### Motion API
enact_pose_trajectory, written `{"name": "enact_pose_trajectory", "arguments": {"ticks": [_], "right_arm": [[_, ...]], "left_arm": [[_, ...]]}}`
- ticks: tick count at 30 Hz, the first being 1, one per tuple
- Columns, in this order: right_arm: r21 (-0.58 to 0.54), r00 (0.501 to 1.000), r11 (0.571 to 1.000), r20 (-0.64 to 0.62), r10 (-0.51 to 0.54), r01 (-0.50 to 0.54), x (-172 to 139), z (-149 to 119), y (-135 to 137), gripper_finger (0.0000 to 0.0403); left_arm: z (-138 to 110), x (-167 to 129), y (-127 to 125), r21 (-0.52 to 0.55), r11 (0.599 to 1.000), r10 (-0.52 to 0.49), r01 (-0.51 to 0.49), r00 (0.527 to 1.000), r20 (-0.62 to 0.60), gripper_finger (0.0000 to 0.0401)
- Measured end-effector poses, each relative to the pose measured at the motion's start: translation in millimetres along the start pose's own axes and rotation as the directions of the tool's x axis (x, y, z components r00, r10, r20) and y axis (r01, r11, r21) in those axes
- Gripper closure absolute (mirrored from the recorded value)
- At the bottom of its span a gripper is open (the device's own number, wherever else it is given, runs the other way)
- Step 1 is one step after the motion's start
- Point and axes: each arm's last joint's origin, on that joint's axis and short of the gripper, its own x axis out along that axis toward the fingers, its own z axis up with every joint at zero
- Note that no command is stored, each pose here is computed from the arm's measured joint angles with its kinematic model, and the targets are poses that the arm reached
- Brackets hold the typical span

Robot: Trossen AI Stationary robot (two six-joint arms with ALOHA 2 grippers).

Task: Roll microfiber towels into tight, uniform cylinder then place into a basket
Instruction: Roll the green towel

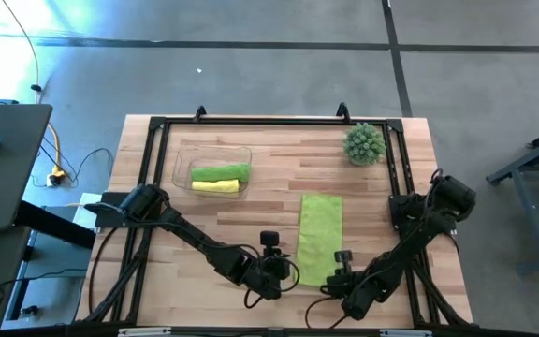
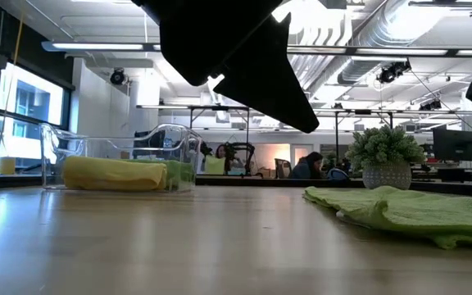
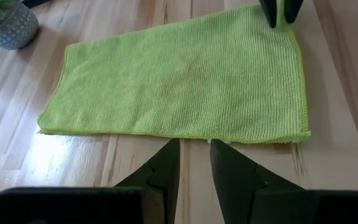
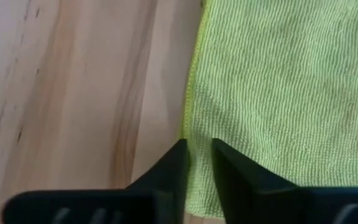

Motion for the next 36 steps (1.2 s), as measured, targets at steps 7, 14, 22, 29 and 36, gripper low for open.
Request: {"name": "enact_pose_trajectory", "arguments": {"ticks": [7, 14, 22, 29, 36], "right_arm": [[-0.010, 0.999, 1.000, -0.031, -0.020, 0.020, -12, 11, 3, 0.0393], [0.041, 0.996, 0.998, -0.080, -0.040, 0.043, -30, 20, 8, 0.0400], [0.123, 0.981, 0.992, -0.193, 0.024, 0.000, -35, 8, 16, 0.0379], [-0.074, 0.989, 0.997, -0.147, 0.006, -0.017, -39, 1, 25, 0.0273], [-0.184, 0.998, 0.982, -0.050, -0.045, 0.035, -21, -15, 20, 0.0232]], "left_arm": [[0, 0, 0, 0.003, 1.000, 0.002, -0.002, 1.000, 0.000, 0.0323], [0, 0, 0, 0.003, 1.000, 0.004, -0.004, 1.000, 0.001, 0.0323], [0, 1, 1, 0.034, 0.998, -0.046, 0.046, 0.999, -0.010, 0.0323], [1, 8, 6, 0.071, 0.976, -0.201, 0.204, 0.979, -0.041, 0.0323], [2, 15, 13, 0.076, 0.924, -0.370, 0.375, 0.926, -0.077, 0.0323]]}}
